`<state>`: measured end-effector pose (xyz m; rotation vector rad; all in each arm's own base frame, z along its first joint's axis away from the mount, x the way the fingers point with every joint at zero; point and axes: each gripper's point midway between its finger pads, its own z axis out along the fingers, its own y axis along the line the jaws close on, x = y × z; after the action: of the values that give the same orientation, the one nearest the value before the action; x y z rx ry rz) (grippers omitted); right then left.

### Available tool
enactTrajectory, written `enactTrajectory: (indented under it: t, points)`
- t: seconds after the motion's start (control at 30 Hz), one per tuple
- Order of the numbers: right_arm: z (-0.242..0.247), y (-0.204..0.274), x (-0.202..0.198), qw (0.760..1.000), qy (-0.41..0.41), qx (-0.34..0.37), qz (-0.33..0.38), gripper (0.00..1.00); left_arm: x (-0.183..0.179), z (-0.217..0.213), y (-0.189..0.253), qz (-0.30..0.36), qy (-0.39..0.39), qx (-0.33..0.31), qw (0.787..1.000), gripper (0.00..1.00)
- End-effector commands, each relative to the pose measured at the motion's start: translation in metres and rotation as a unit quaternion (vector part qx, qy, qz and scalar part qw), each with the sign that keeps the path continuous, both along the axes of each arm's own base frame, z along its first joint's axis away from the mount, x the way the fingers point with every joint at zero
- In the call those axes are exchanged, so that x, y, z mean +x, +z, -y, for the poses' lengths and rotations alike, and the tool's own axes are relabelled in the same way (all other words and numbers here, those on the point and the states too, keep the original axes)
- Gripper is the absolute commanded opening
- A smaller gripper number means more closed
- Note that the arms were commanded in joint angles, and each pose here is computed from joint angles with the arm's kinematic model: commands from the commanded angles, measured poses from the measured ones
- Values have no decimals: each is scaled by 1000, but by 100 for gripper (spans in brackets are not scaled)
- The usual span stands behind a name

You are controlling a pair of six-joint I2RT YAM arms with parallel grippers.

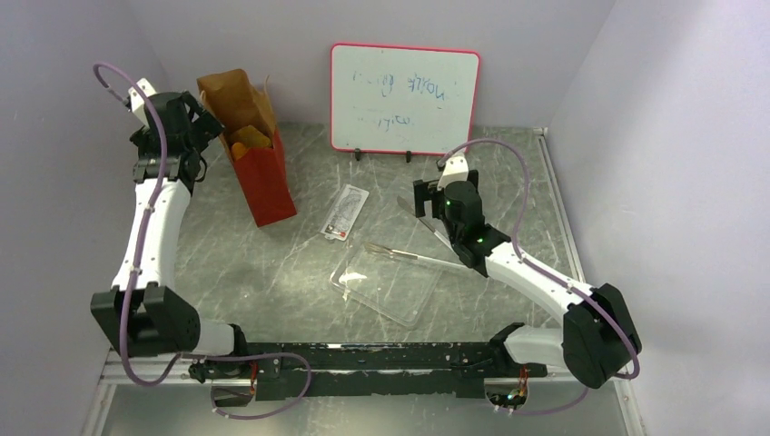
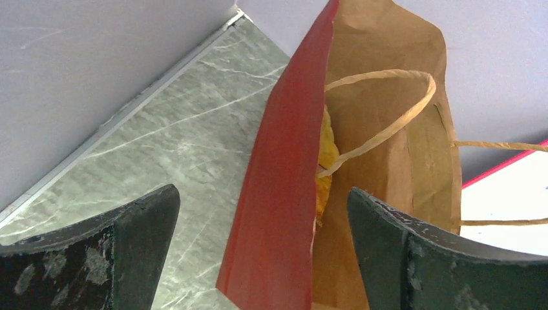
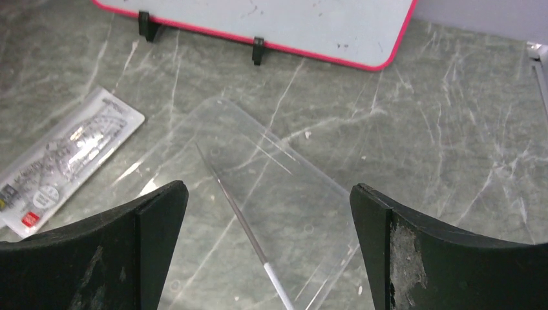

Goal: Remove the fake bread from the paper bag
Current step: Adjust the paper bag at the center of the board.

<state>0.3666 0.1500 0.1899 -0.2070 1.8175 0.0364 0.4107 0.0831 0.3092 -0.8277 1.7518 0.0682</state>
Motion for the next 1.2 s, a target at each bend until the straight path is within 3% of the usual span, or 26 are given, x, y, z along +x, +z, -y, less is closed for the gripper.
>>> enactTrajectory:
  t: [0.0, 0.3, 0.43, 0.67, 0.83, 0.97, 1.03, 1.07, 1.17]
  points:
    - [0, -25, -8, 999, 12, -13, -33, 100, 19, 8, 14, 4, -41, -1, 999, 96]
    - [-3, -34, -11, 999, 19, -10, -46, 100, 43, 12, 9, -8, -62, -1, 998, 96]
    - [-8, -29, -9, 998, 27, -9, -48, 100, 52, 14, -15, -33, -70, -6, 997, 99]
    - [-35, -22, -5, 996, 60, 20, -57, 100, 61, 15, -59, -64, -71, -8, 995, 90]
    - [-78, -29, 7, 993, 80, 23, -81, 99, 69, 20, -80, -82, -81, -6, 993, 71]
    - [-102, -41, 18, 990, 79, 28, -111, 99, 77, 23, -87, -92, -89, 1, 992, 46]
    - [-108, -43, 24, 990, 79, 20, -118, 99, 80, 23, -89, -99, -93, 9, 991, 27]
    - [-109, -45, 26, 990, 77, 14, -120, 99, 82, 24, -89, -100, -97, 13, 990, 12]
    - [-109, -47, 32, 990, 70, 0, -122, 99, 84, 21, -87, -102, -100, 31, 989, 7]
